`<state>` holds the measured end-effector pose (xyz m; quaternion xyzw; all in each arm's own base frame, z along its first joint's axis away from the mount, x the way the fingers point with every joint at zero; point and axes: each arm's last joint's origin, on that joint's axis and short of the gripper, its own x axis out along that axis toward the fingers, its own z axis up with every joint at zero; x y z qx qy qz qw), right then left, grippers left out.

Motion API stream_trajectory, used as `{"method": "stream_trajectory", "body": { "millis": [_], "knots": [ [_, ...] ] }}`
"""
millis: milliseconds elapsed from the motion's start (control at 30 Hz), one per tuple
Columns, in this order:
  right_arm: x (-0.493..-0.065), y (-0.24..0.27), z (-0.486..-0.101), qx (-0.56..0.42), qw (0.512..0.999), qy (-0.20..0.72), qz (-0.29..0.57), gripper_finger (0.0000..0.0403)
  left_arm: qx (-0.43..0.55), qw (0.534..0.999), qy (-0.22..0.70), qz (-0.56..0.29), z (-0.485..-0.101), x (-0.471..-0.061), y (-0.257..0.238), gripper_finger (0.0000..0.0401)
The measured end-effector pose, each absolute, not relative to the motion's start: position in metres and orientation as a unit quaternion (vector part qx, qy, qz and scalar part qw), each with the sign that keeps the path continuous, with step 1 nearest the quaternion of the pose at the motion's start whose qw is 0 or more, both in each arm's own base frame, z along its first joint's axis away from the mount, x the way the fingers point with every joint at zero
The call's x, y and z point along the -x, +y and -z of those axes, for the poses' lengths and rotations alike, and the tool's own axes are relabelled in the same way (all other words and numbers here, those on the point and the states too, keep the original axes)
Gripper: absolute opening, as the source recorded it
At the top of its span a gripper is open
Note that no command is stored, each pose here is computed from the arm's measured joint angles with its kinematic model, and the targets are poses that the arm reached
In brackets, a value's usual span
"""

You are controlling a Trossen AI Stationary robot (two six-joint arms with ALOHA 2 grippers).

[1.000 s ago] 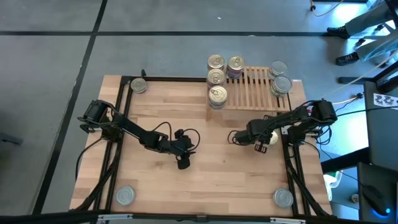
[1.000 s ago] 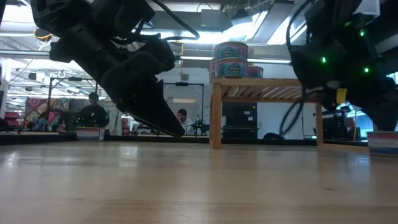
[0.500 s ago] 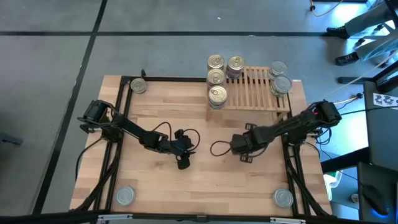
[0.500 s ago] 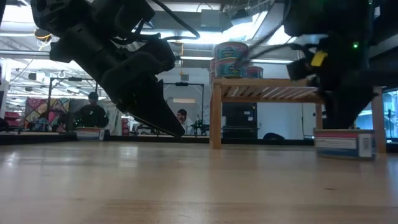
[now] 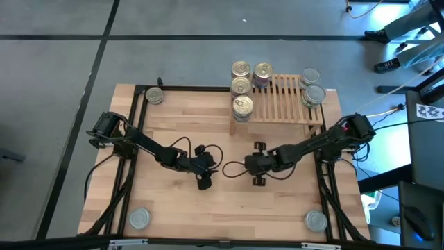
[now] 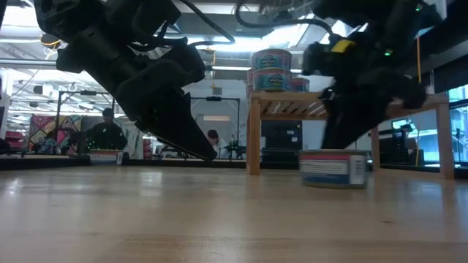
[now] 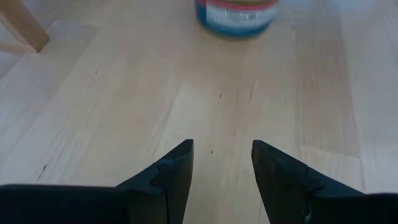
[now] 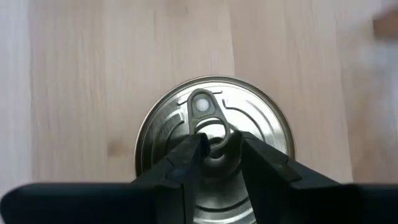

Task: Stack canned seafood by type on shelf
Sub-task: Put the blue-pink tuna can on the shelf aligned with the other blue-pink tuna can

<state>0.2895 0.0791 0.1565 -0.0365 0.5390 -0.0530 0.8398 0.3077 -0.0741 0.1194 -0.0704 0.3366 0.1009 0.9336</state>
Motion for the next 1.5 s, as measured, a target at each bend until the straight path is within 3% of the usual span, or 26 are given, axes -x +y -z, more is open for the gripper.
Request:
{"method": "stream_trajectory", "body": {
  "millis": [333, 633, 900, 1000, 1267, 1367, 1500],
  "knots": [
    [-0.331, 0.091, -0.135, 0.064, 0.908, 0.415, 0.001, 0.0112, 0.070, 0.933, 0.337, -0.101, -0.119, -0.308, -0.074, 0.0162],
    [-0.340, 0.093, -0.156, 0.119, 0.941, 0.316, -0.016, 0.0112, 0.078, 0.932, 0.340, -0.101, -0.121, -0.308, -0.070, 0.0162],
    [-0.301, 0.100, -0.207, 0.138, 0.928, 0.342, -0.043, 0.0112, 0.102, 0.962, 0.252, -0.030, -0.165, -0.308, -0.080, 0.0162],
    [-0.292, 0.103, -0.209, 0.142, 0.927, 0.343, -0.051, 0.0112, 0.084, 0.975, 0.205, -0.015, -0.170, -0.316, -0.082, 0.0162],
    [-0.288, 0.102, -0.196, 0.129, 0.926, 0.353, -0.045, 0.0112, 0.026, 0.972, 0.235, -0.009, -0.145, -0.340, -0.087, 0.0162],
    [-0.294, 0.104, -0.202, 0.106, 0.942, 0.316, -0.042, 0.0113, 0.006, 0.969, 0.249, -0.007, -0.137, -0.342, -0.087, 0.0162],
    [-0.296, 0.103, -0.201, 0.056, 0.945, 0.318, -0.055, 0.0147, -0.004, 0.967, 0.254, -0.010, -0.136, -0.342, -0.084, 0.0162]
  ]
}}
